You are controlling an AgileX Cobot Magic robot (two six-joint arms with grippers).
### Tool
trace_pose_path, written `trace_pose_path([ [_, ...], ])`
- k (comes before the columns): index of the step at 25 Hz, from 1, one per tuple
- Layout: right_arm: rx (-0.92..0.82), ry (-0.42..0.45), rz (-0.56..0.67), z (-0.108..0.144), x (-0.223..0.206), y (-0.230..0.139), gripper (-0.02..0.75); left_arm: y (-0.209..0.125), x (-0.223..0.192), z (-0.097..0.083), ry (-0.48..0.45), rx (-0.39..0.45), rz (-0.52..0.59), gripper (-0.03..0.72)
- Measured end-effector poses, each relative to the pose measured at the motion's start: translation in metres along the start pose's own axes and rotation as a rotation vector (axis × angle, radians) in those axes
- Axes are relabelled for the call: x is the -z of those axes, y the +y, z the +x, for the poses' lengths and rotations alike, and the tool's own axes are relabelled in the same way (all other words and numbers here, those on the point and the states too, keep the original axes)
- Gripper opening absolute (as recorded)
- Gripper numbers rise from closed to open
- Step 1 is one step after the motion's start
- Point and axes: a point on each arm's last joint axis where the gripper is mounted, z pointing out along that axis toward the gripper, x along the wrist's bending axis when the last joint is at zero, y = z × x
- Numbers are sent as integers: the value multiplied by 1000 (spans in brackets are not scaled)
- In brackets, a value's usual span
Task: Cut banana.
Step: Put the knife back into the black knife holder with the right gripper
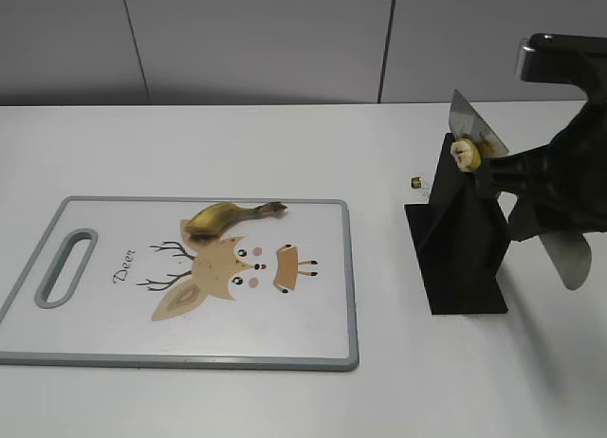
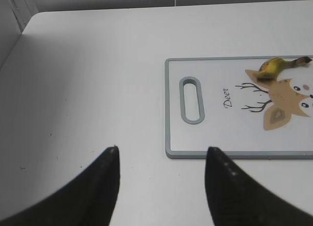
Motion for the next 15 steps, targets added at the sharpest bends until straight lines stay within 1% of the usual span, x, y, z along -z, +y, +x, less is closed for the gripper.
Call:
trace_pose_path([
  [10,-8,-23,76,4,-24,0,160,0,0,0,0,0,0,542],
  [15,-3,-30,87,6,-36,1,160,0,0,0,0,0,0,542],
])
